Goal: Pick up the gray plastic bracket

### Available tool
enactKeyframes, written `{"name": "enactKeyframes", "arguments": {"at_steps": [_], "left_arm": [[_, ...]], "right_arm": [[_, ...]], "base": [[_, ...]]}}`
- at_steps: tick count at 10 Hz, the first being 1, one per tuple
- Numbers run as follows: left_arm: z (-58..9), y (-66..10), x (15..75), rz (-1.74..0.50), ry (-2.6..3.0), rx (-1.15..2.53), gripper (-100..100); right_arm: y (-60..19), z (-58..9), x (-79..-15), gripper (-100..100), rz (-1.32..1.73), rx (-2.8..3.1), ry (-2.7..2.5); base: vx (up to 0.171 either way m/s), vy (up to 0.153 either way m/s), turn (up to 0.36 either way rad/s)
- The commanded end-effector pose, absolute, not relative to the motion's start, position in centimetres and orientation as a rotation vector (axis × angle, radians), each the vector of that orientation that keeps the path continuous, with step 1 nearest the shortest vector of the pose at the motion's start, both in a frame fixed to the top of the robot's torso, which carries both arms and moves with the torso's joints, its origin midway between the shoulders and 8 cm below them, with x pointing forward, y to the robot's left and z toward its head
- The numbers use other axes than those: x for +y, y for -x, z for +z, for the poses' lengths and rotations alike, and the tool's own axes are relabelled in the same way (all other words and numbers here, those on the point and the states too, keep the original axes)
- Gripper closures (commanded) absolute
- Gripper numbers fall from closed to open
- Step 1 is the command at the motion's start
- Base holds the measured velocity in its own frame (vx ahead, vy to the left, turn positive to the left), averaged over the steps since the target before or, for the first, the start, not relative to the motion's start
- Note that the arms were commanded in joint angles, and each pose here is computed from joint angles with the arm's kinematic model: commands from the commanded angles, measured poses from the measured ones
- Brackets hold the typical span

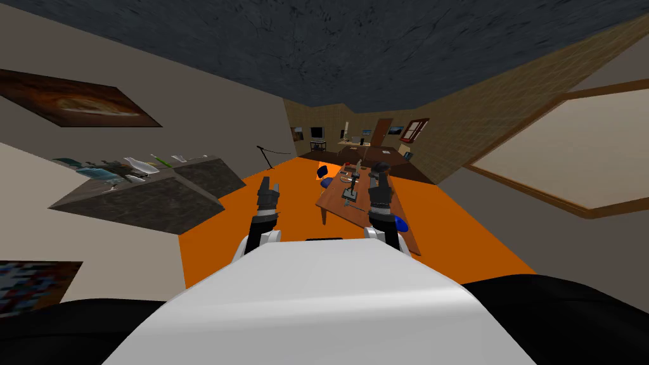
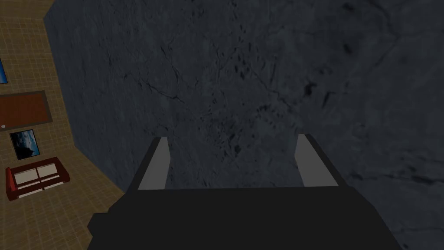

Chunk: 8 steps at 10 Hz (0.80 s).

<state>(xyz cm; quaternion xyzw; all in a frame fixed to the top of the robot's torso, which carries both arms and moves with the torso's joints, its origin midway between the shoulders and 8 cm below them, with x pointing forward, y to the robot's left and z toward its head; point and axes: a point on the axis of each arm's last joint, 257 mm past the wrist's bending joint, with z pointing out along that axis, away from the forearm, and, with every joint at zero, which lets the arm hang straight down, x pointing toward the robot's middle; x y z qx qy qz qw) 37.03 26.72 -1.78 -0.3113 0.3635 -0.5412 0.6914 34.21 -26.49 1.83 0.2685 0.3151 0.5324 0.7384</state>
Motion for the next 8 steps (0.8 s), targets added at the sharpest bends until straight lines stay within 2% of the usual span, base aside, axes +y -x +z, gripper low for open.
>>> {"name": "enactKeyframes", "arguments": {"at_steps": [1,8], "left_arm": [[-1.8,-37.0,26.7,-1.210,0.696,0.812,0],[-1.8,-37.0,26.7,-1.210,0.696,0.812,0]], "right_arm": [[-34.5,1.3,-26.1,-100,1.168,0.733,-0.566],[-36.6,-2.5,-25.4,-100,1.145,0.925,-0.490]], "base": [[-0.010,0.009,0.065],[-0.029,0.025,0.100]]}}
